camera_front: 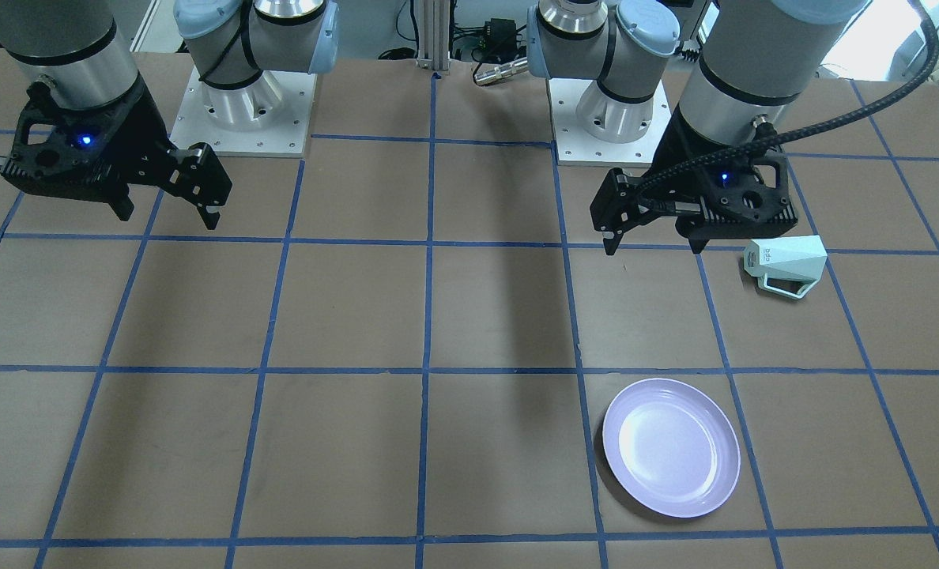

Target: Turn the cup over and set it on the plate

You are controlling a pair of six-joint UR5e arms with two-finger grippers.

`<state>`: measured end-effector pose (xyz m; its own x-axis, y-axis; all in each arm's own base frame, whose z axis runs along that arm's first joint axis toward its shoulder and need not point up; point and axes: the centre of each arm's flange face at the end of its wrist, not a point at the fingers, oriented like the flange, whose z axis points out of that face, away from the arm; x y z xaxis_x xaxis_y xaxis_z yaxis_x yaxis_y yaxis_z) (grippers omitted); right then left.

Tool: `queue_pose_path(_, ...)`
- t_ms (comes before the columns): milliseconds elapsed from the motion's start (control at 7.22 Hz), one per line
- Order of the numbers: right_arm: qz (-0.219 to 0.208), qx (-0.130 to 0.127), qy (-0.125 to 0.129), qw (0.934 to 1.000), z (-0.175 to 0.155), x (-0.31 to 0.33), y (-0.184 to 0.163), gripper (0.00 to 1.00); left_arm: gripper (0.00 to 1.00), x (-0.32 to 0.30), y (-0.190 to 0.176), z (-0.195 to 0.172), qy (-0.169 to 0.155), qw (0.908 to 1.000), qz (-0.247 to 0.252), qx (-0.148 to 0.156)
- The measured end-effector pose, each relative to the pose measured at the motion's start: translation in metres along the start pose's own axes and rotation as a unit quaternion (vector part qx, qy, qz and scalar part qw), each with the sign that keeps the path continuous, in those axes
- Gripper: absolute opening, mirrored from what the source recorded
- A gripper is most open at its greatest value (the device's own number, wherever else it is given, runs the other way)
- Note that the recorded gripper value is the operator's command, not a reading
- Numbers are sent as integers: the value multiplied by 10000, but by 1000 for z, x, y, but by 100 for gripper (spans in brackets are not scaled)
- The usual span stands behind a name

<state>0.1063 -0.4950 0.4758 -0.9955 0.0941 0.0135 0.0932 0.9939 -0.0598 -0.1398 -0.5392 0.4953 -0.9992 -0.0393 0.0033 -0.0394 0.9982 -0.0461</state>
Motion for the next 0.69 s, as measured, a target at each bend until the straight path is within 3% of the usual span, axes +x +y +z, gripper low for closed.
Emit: queue_pose_path(693,0,0,4,10000,0,0,0,100,100,-2,-1,0,-6,10000,-20,2)
